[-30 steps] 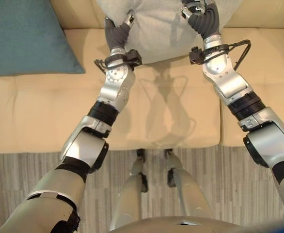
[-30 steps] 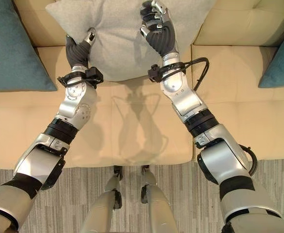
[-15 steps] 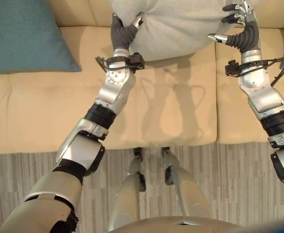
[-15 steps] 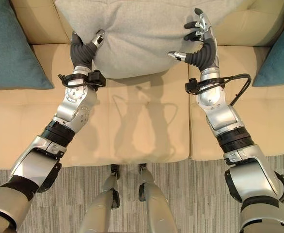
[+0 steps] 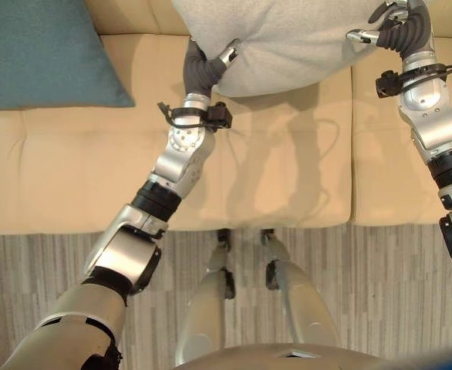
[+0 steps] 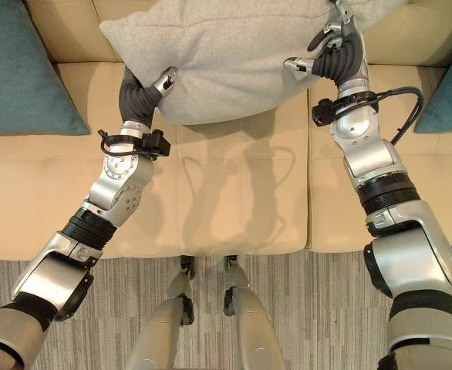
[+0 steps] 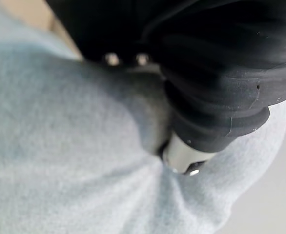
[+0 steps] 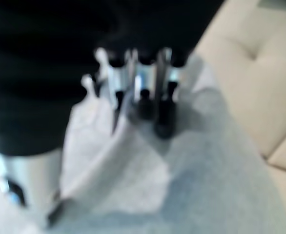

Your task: Pick up all the scattered cushions and arrange them neatly on the sofa.

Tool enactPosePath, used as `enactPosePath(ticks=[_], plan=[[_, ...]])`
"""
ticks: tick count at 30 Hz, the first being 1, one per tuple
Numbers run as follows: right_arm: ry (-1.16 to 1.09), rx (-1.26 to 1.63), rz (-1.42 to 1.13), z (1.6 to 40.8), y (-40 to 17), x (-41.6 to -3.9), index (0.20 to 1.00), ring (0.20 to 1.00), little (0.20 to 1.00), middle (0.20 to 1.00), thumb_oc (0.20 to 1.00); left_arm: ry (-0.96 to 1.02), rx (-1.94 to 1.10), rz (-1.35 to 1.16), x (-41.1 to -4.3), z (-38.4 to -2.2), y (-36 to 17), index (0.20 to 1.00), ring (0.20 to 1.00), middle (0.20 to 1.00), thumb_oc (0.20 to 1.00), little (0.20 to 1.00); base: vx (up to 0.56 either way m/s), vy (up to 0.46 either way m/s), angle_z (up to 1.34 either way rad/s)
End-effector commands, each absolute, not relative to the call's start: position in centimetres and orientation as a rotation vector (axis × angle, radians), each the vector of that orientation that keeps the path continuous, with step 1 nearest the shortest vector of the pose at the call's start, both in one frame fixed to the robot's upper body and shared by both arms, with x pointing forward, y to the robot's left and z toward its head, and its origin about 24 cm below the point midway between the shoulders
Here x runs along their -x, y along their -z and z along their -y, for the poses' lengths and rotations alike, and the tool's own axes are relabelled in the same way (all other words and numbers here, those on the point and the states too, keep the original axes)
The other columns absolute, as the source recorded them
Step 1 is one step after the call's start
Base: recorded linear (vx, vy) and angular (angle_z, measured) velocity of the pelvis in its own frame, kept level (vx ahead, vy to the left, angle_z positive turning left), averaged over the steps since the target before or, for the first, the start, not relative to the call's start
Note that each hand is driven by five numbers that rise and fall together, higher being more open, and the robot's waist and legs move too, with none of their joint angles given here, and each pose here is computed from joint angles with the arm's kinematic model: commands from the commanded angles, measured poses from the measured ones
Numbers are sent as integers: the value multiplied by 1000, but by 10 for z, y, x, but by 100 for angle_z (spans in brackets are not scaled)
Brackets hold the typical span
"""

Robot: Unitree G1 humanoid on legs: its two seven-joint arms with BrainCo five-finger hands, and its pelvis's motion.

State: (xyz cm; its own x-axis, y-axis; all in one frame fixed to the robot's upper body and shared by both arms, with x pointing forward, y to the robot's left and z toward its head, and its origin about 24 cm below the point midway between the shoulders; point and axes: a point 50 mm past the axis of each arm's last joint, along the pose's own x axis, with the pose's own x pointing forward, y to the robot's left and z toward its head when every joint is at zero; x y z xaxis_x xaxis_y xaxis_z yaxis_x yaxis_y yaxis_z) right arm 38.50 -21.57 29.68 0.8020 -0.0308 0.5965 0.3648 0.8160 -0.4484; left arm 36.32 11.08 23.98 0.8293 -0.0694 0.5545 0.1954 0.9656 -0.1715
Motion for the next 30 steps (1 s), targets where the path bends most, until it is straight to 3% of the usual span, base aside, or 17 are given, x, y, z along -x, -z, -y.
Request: enactPosePath(ticks=[1,5,6,7,14,30], plan=[[221,565,565,223,-300,-389,1000,1000,1000,1000,1000,207,277,764,-348,-105,-273,200,200,200,200,200,0,0,0],[133,497,567,197,-300,-396,1000,1000,1000,1000,1000,234,299,790,-347,-97,-283,200,200,200,200,200,0,0,0],[113,472,569,190,-300,-398,539,539,539,539,539,239,303,800,-346,-94,-287,200,200,200,200,200,0,0,0],[83,440,569,181,-299,-399,200,200,200,200,200,246,314,807,-345,-92,-290,200,200,200,200,200,0,0,0],[-54,384,639,138,-297,-392,200,200,200,200,200,261,351,809,-345,-80,-295,200,200,200,200,200,11,-7,4],[-84,264,840,119,-315,-363,200,200,200,200,200,285,358,842,-337,-61,-307,200,200,200,200,200,0,0,0]])
